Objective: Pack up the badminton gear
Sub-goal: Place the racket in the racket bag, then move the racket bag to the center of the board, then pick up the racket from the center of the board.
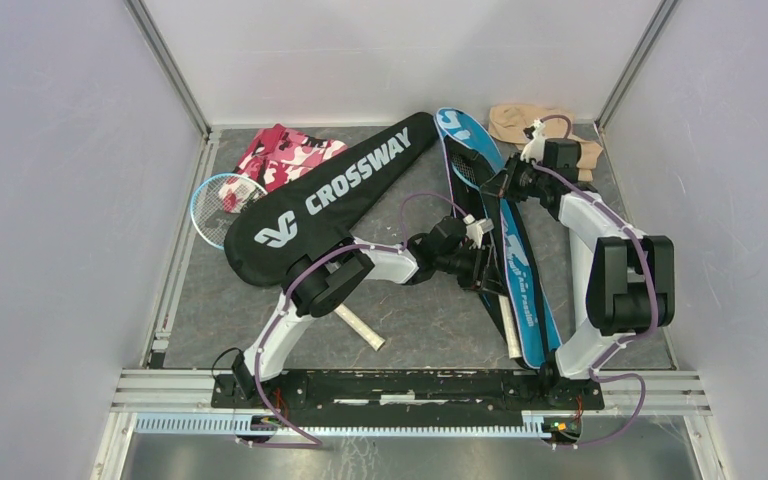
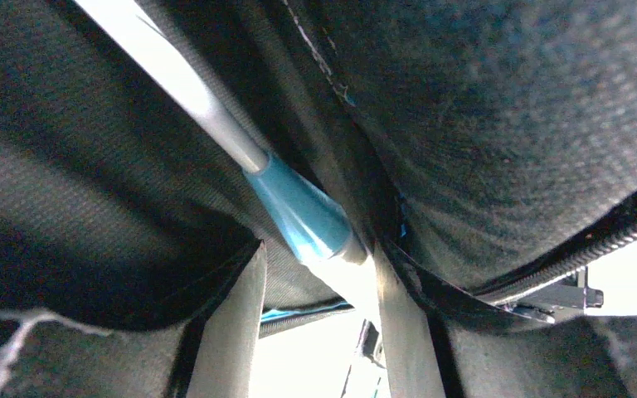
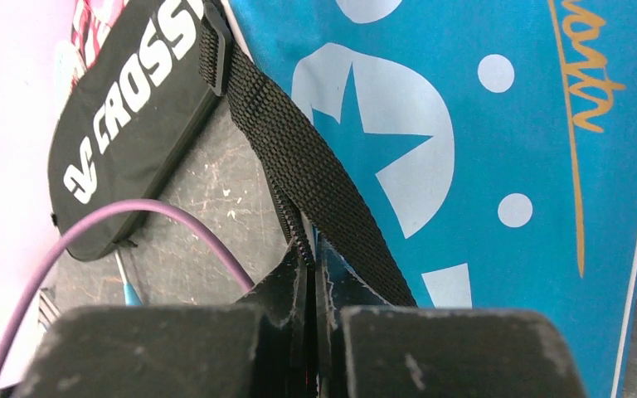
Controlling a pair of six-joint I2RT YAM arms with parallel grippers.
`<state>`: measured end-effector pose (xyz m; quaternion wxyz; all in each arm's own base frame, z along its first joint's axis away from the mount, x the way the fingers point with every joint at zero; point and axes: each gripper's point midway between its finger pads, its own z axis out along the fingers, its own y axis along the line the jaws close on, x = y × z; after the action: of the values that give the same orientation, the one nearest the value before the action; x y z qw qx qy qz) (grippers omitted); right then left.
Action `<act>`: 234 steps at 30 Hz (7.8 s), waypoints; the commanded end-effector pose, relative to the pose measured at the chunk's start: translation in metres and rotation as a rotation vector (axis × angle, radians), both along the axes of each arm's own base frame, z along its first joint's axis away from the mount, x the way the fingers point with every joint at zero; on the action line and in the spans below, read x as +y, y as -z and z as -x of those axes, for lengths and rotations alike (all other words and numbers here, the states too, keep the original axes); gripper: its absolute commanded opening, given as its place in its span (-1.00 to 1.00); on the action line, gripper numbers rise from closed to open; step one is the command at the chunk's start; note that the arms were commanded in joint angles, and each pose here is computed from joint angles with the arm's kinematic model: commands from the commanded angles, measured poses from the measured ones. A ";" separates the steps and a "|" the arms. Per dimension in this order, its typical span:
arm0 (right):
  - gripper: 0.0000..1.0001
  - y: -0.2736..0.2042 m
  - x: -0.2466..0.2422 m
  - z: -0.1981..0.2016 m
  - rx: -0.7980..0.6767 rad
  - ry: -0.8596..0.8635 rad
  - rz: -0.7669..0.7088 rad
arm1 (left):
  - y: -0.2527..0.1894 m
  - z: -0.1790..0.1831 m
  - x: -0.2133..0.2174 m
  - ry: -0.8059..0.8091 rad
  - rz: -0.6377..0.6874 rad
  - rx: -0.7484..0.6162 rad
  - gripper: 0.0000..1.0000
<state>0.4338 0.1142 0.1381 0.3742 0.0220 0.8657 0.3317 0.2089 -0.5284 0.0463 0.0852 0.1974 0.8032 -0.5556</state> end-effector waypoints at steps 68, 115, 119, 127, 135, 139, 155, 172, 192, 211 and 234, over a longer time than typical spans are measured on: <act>-1.00 -0.061 -0.044 -0.028 -0.155 0.139 -0.138 | -0.038 -0.037 0.064 0.124 -0.072 -0.126 0.71; -1.00 -0.050 -0.037 -0.005 -0.176 0.076 -0.089 | -0.102 -0.076 0.468 -0.177 -0.852 -0.586 0.93; -1.00 -0.047 -0.036 -0.004 -0.172 0.068 -0.096 | -0.088 -0.059 0.453 -0.064 -0.775 -0.624 0.92; -1.00 -0.044 -0.034 0.001 -0.168 0.053 -0.100 | -0.059 -0.045 0.437 0.142 -0.840 -0.702 0.86; -1.00 -0.040 -0.033 0.001 -0.157 0.045 -0.106 | -0.051 -0.049 0.500 0.057 -1.198 -0.717 0.88; -1.00 -0.037 -0.032 0.000 -0.148 0.041 -0.114 | -0.042 -0.051 0.527 0.047 -1.343 -0.789 0.93; -1.00 -0.038 -0.033 0.002 -0.146 0.037 -0.118 | -0.021 -0.080 0.522 0.139 -1.498 -1.042 0.46; -1.00 -0.040 -0.035 0.002 -0.150 0.046 -0.120 | -0.071 -0.099 0.484 0.473 -1.440 -1.383 -0.96; -1.00 -0.048 -0.036 0.000 -0.167 0.048 -0.121 | -0.117 -0.165 0.390 0.658 -1.327 -1.683 -0.74; -1.00 -0.053 -0.033 0.003 -0.174 0.034 -0.130 | -0.090 -0.102 0.454 0.387 -1.277 -1.168 0.99; -1.00 -0.052 -0.032 0.004 -0.175 0.036 -0.135 | -0.032 -0.127 0.512 -0.773 -1.007 -0.215 0.93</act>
<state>0.4309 0.0805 0.1672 0.4222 0.0553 0.8226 0.3769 0.3265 -0.0097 0.0945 0.2599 0.0652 0.9631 0.0229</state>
